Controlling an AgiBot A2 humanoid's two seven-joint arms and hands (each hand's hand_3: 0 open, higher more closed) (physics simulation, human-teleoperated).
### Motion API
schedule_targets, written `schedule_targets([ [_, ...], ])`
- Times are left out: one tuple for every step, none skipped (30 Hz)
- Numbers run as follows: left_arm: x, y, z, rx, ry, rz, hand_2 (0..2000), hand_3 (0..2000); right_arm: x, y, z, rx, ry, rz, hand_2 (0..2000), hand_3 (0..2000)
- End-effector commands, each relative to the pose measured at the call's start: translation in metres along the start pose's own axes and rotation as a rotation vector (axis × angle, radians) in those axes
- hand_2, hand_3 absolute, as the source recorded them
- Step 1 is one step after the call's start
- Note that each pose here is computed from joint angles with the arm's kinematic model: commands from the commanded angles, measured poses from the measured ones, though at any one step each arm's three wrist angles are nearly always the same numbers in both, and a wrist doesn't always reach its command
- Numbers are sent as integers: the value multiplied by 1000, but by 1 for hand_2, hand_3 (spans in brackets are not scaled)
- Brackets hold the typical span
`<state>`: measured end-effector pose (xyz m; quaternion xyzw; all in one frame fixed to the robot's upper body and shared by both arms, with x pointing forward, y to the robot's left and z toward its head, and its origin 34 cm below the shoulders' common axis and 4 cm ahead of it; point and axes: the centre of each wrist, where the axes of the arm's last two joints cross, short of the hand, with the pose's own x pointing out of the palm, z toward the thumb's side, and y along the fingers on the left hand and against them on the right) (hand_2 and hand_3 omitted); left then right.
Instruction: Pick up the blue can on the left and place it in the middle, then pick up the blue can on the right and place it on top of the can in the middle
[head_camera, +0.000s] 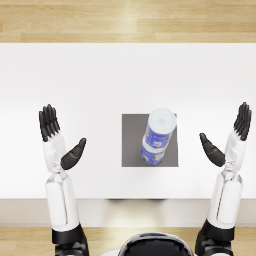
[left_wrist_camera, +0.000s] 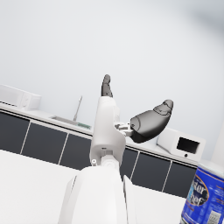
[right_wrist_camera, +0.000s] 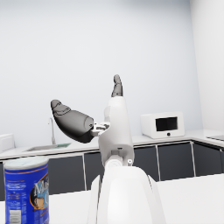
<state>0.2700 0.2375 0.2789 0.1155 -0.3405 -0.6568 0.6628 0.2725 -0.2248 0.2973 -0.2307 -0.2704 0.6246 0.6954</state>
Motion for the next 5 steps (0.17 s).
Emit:
schedule_targets([
  [0,0,0,0,0,0,0,0,0,0,0,0,0,0,0,0],
  [0,0,0,0,0,0,0,0,0,0,0,0,0,0,0,0],
  [0,0,0,0,0,0,0,0,0,0,0,0,0,0,0,0],
  [0,0,0,0,0,0,0,0,0,0,0,0,0,0,0,0],
  [0,0,0,0,0,0,0,0,0,0,0,0,0,0,0,0],
])
